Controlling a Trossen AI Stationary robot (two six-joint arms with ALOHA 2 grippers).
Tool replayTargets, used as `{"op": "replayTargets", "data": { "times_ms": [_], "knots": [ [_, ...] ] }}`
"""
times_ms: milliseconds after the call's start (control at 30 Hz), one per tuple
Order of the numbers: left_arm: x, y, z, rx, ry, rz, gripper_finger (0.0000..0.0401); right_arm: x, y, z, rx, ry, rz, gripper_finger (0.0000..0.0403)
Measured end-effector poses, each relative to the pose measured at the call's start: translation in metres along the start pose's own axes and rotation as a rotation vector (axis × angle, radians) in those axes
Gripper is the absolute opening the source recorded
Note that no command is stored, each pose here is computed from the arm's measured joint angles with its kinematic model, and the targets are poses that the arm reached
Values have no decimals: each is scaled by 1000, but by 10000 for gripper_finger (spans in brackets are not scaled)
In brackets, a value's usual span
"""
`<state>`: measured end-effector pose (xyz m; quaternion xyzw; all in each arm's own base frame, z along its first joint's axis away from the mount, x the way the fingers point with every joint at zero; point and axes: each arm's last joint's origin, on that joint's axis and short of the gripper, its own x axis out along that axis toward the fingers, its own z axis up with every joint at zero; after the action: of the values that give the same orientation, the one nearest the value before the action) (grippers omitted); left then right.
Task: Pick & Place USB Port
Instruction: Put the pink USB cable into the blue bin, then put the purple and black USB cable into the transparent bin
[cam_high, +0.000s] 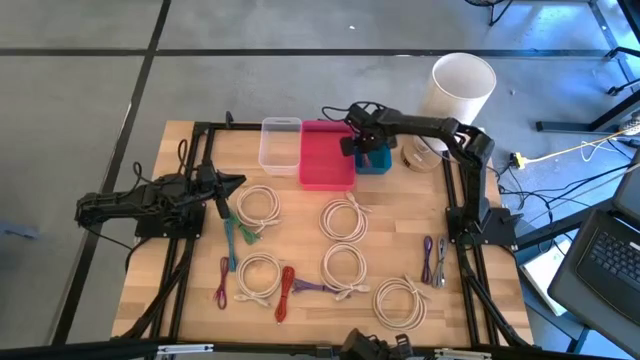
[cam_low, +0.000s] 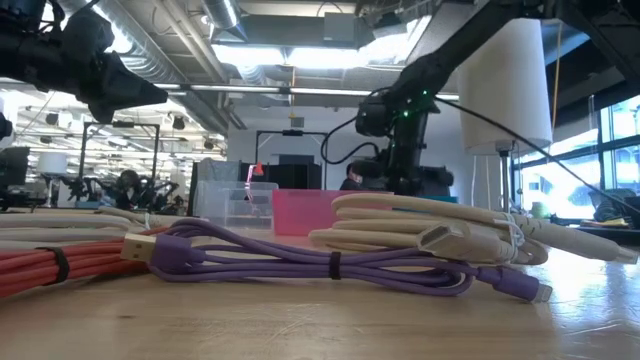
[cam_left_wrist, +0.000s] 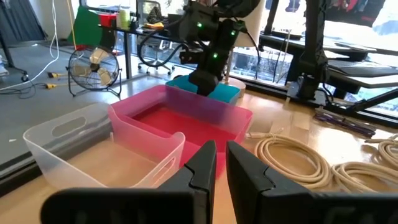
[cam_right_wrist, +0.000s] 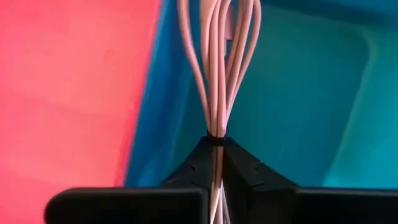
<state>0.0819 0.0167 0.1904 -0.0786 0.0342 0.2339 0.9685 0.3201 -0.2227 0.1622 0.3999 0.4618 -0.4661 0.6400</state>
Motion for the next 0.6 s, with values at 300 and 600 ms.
{"op": "replayTargets", "data": {
  "times_ms": [300,600],
  "knots": [
    [0,0,1,-1,-5,-1,31,3,-1,-1,-92,-7,2,115],
    [0,0,1,11,-6,0,31,-27,4,5,-137,-162,-113,148]
  ]
}}
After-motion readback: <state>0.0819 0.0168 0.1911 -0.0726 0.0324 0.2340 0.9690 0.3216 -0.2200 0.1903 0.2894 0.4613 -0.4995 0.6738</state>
